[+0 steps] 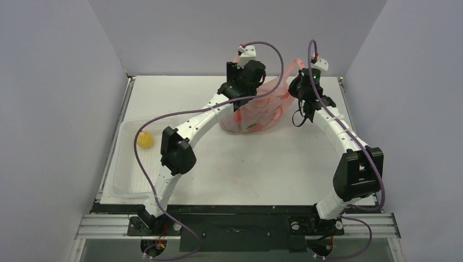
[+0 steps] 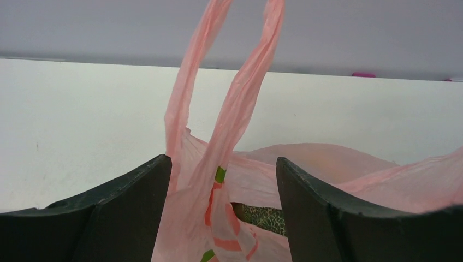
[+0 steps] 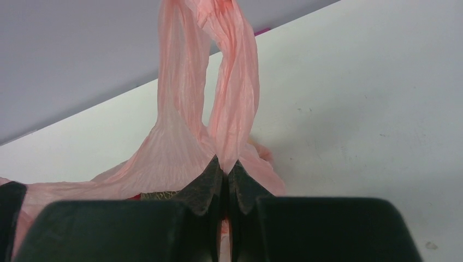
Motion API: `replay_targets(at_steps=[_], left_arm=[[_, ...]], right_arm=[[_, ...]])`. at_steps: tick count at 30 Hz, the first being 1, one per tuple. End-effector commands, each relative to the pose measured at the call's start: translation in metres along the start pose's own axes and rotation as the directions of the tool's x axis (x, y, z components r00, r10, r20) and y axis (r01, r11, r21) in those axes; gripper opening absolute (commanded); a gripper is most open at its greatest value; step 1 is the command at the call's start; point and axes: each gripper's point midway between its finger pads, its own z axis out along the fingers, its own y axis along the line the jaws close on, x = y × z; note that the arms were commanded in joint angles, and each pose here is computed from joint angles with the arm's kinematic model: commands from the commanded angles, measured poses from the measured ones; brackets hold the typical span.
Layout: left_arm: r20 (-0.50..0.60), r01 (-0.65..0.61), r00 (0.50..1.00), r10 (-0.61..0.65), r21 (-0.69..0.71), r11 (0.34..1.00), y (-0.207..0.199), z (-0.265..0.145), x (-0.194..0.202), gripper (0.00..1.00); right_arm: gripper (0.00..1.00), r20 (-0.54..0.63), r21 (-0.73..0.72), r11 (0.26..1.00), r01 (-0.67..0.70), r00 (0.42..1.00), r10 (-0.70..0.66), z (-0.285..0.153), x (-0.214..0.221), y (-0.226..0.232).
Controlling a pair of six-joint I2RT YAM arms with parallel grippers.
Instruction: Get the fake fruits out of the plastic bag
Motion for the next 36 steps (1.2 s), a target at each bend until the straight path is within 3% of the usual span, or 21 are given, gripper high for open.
replay_targets(at_steps=[1, 3, 5, 7, 8, 10, 13, 15, 16, 17, 18, 19, 20, 22, 26, 29, 33, 36], left_arm=[[-0.041, 0.031, 0.999, -0.03, 0.027, 0.999, -0.003, 0.017, 0.009, 0.67], [-0.068, 0.033, 0.997, -0.029, 0.052, 0.998, -0.002, 0.025, 0.016, 0.61], [-0.107, 0.037, 0.994, -0.026, 0.11, 0.993, -0.005, 0.03, 0.023, 0.48], [-0.15, 0.078, 0.987, -0.051, 0.181, 0.98, -0.009, 0.034, 0.027, 0.3], [-0.19, 0.099, 0.98, -0.051, 0.254, 0.962, -0.016, 0.03, 0.031, 0.15], [-0.243, 0.173, 0.966, -0.094, 0.326, 0.93, -0.016, 0.029, 0.026, 0.0], [-0.309, 0.359, 0.921, -0.236, 0.44, 0.823, -0.013, 0.038, 0.012, 0.0], [-0.344, 0.514, 0.858, -0.381, 0.578, 0.634, -0.01, 0.021, -0.025, 0.0], [-0.362, 0.604, 0.792, -0.492, 0.586, 0.54, 0.002, 0.024, -0.046, 0.0], [-0.33, 0.601, 0.763, -0.556, 0.679, 0.421, 0.006, 0.012, -0.069, 0.0], [-0.354, 0.649, 0.689, -0.633, 0.689, 0.322, 0.022, 0.012, -0.087, 0.0], [-0.323, 0.595, 0.667, -0.672, 0.773, 0.219, 0.028, -0.001, -0.107, 0.0], [-0.362, 0.619, 0.608, -0.707, 0.773, 0.136, 0.039, -0.001, -0.117, 0.0], [-0.399, 0.585, 0.559, -0.726, 0.811, 0.005, 0.049, -0.009, -0.132, 0.0], [-0.466, 0.507, 0.503, -0.728, 0.841, -0.188, 0.052, -0.026, -0.147, 0.0], [-0.466, 0.469, 0.518, -0.718, 0.856, -0.217, 0.049, -0.032, -0.154, 0.0], [-0.436, 0.451, 0.558, -0.706, 0.874, -0.183, 0.047, -0.036, -0.16, 0.0], [-0.445, 0.48, 0.592, -0.672, 0.864, -0.15, 0.04, -0.031, -0.139, 0.0]], right_arm=[[0.0, 0.105, -0.033, 0.999, -0.02, 0.994, 0.024, -0.024, -0.036, 0.009], [0.0, 0.112, -0.023, 1.0, -0.017, 0.994, 0.019, -0.025, -0.037, 0.007], [0.0, 0.118, -0.023, 0.999, -0.023, 0.993, 0.025, -0.025, -0.039, 0.007], [0.0, 0.119, -0.031, 0.999, -0.037, 0.992, 0.04, -0.024, -0.039, 0.009], [0.0, 0.121, -0.034, 0.999, -0.043, 0.992, 0.047, -0.023, -0.039, 0.009], [0.0, 0.118, -0.058, 0.994, -0.095, 0.988, 0.101, -0.022, -0.039, 0.01], [0.0, 0.127, -0.111, 0.97, -0.217, 0.965, 0.23, -0.015, -0.042, 0.0], [0.0, 0.109, -0.178, 0.92, -0.349, 0.922, 0.371, -0.009, -0.046, -0.005], [0.0, 0.06, -0.221, 0.874, -0.432, 0.889, 0.454, -0.006, -0.043, -0.001], [0.0, 0.072, -0.255, 0.845, -0.469, 0.863, 0.501, -0.003, -0.051, -0.006], [0.0, 0.035, -0.275, 0.799, -0.535, 0.824, 0.565, 0.0, -0.051, -0.007], [0.0, 0.055, -0.302, 0.772, -0.559, 0.798, 0.6, 0.0, -0.061, -0.014], [0.0, 0.038, -0.323, 0.725, -0.609, 0.757, 0.653, 0.0, -0.065, -0.014], [0.0, 0.054, -0.374, 0.651, -0.661, 0.685, 0.727, -0.003, -0.08, -0.023], [0.0, 0.044, -0.492, 0.522, -0.696, 0.579, 0.814, -0.009, -0.108, -0.027], [0.0, 0.04, -0.582, 0.471, -0.663, 0.556, 0.83, -0.021, -0.131, -0.023], [0.0, 0.053, -0.597, 0.497, -0.629, 0.587, 0.808, -0.026, -0.135, -0.023], [0.0, 0.069, -0.587, 0.531, -0.611, 0.616, 0.785, -0.03, -0.124, -0.026]])
